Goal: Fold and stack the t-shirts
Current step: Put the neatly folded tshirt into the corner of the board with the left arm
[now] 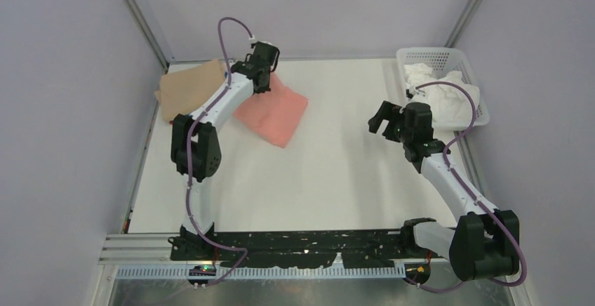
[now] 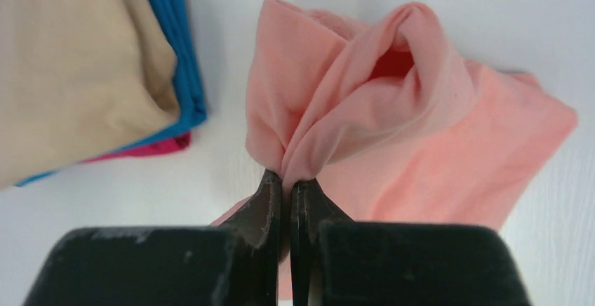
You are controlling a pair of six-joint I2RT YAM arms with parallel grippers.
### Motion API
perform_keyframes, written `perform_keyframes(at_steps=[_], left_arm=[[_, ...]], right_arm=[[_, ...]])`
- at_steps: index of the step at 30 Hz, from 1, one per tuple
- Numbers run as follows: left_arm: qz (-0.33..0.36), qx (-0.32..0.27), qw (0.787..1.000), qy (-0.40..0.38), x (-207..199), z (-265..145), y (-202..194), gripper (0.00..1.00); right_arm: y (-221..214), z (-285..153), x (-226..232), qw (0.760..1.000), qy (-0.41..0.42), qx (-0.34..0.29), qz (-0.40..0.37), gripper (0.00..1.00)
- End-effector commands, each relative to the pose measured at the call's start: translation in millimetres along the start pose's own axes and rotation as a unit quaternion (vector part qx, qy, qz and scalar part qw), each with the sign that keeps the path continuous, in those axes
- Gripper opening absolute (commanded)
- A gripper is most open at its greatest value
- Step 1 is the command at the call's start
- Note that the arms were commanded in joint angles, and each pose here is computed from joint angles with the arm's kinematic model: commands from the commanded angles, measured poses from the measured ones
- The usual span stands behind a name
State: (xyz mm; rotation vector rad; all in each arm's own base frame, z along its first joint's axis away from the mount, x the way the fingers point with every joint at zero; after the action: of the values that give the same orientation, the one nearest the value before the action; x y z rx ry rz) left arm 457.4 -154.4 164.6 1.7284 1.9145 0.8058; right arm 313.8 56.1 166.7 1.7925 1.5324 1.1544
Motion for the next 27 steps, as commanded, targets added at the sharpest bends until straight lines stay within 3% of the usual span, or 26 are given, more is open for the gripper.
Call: perform_keyframes(at_steps=[1, 13, 18, 27], left_arm=[[0.031, -0.068, 0.993, 0.093, 40, -7, 60, 0.0], [0.048, -0.155, 0.979, 0.12, 104, -43, 141, 0.0], [0.048, -0.171, 0.982, 0.059, 101, -72, 154, 0.0], [0.001, -0.197, 0.979, 0.059, 117, -106, 162, 0.0]], right_arm=[[20, -8, -13, 0.997, -0.045, -0.059, -0.019, 0.95], [19, -9, -26, 0.994, -0.086, -0.065, -0.027, 0.95], [15, -7, -28, 0.994, -0.091, -0.056, -0.03, 0.95], [10, -5, -29, 0.994, -0.094, -0.047, -0.027, 0.95]])
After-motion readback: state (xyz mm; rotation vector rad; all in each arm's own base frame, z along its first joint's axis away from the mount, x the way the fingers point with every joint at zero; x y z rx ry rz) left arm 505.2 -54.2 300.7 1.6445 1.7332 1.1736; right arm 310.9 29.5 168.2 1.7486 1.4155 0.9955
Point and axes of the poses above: each gripper's point midway between its finger pads, its own z axis out along the fingers, its own x axis along the line the jaws close on, y = z × x, the point moved 4 cm from there along -z, back along the fingers, and after that the axes turned 7 degrees about -z, right-handed, at the moved point
